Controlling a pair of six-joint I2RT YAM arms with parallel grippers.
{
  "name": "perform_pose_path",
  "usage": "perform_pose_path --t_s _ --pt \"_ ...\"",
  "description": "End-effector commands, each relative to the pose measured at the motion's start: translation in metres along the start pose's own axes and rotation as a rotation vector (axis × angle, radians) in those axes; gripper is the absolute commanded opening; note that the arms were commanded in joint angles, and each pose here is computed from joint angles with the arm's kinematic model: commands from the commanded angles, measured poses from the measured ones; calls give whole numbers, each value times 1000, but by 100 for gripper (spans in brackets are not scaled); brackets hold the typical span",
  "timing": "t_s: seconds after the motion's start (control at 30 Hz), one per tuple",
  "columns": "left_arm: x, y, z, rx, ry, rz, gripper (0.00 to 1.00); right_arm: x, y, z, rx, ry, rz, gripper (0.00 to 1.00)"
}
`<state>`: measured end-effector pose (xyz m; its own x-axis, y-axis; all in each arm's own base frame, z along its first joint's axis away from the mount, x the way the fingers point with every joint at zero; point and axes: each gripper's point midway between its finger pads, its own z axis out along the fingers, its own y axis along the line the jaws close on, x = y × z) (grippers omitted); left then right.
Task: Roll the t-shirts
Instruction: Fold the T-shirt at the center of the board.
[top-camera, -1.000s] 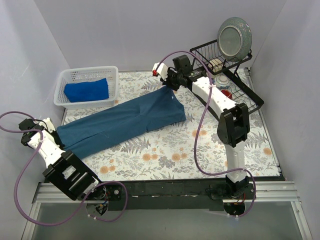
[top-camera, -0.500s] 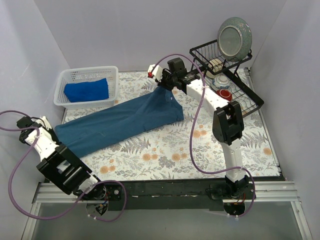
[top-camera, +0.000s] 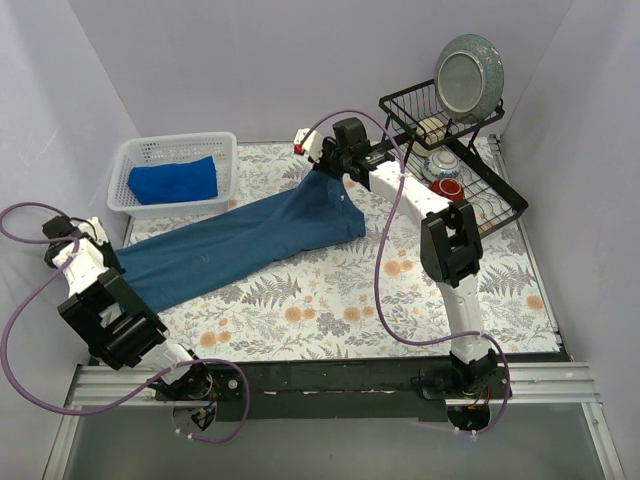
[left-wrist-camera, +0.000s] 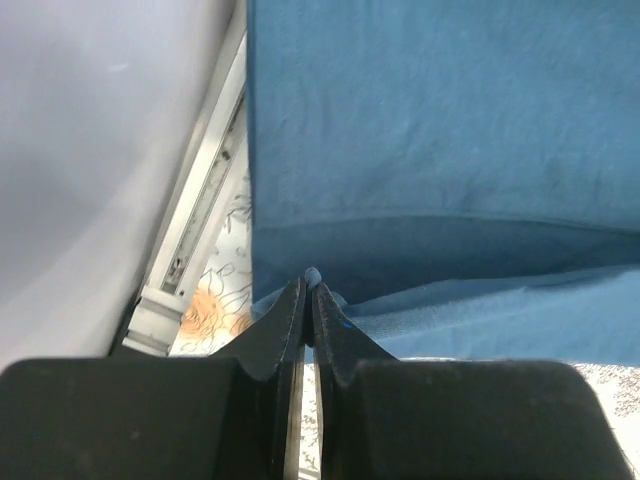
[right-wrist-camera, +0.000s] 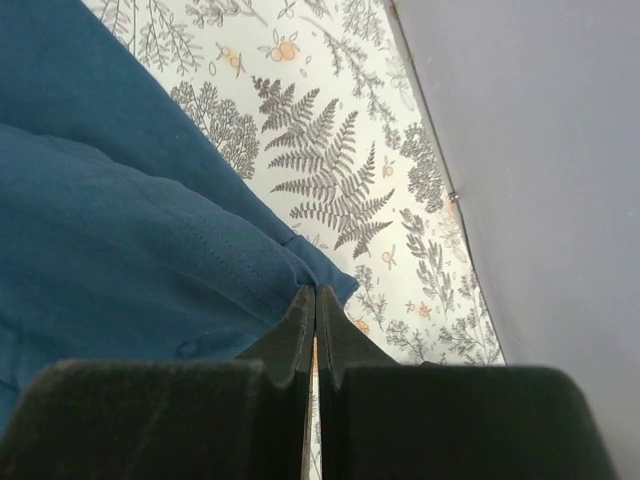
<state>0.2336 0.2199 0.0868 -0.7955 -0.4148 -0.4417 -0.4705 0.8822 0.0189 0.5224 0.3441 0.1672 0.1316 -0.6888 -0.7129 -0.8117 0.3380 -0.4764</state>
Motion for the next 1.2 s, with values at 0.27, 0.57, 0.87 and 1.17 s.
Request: perform_pose_path --t_s 0.27,0.57,0.87,1.17 --pt "-29 20 -6 -126 -117 -32 0 7 -12 22 73 -10 8 1" --pt "-63 5 -16 -113 -209 -42 41 -13 -47 15 229 -31 178 47" --pt "-32 -83 -55 185 -215 281 47 57 48 -68 -237 133 277 56" --pt "27 -72 -38 139 -111 398 35 111 100 -106 -406 198 371 62"
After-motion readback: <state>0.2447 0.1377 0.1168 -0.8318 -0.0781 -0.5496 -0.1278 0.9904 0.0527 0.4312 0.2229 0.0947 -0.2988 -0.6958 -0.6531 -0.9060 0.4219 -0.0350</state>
